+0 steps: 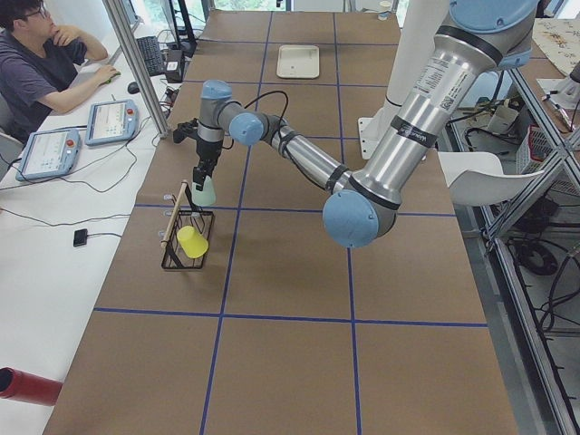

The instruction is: Left arm grabs green cup and hands to right arm on tray

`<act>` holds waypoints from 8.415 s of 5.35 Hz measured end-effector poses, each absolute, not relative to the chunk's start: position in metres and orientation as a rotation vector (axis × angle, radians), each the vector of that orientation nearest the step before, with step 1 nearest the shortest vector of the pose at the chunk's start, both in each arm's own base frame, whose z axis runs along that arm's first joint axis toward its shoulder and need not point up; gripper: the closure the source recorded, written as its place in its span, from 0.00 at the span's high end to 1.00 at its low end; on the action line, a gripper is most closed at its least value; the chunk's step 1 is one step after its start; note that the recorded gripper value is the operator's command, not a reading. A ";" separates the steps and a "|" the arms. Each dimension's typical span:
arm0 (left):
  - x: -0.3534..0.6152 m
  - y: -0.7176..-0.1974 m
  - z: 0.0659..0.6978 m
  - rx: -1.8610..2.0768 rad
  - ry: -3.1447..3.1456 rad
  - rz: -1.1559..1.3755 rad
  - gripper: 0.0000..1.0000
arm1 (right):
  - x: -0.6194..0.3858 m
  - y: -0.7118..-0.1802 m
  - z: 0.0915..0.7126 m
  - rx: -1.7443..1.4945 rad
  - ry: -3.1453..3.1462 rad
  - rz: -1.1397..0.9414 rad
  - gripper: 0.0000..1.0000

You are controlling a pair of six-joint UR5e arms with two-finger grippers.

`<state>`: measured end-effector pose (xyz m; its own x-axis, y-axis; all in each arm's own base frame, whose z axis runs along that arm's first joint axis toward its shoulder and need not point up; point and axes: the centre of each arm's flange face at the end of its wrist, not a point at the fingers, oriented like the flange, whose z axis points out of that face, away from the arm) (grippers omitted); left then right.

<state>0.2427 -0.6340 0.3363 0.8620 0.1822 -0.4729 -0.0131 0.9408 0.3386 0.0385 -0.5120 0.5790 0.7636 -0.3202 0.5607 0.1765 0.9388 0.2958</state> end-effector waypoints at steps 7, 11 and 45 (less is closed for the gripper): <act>0.238 -0.586 0.261 0.365 0.682 -0.134 0.06 | 0.010 -0.515 0.537 0.259 -0.846 -0.144 1.00; 0.284 -0.522 0.184 0.234 1.111 -0.393 0.06 | -0.072 -0.500 0.463 0.361 -1.149 0.107 1.00; 0.393 -0.394 0.104 -0.087 1.749 -0.316 1.00 | -0.251 -0.443 0.230 -0.082 -1.867 0.376 0.00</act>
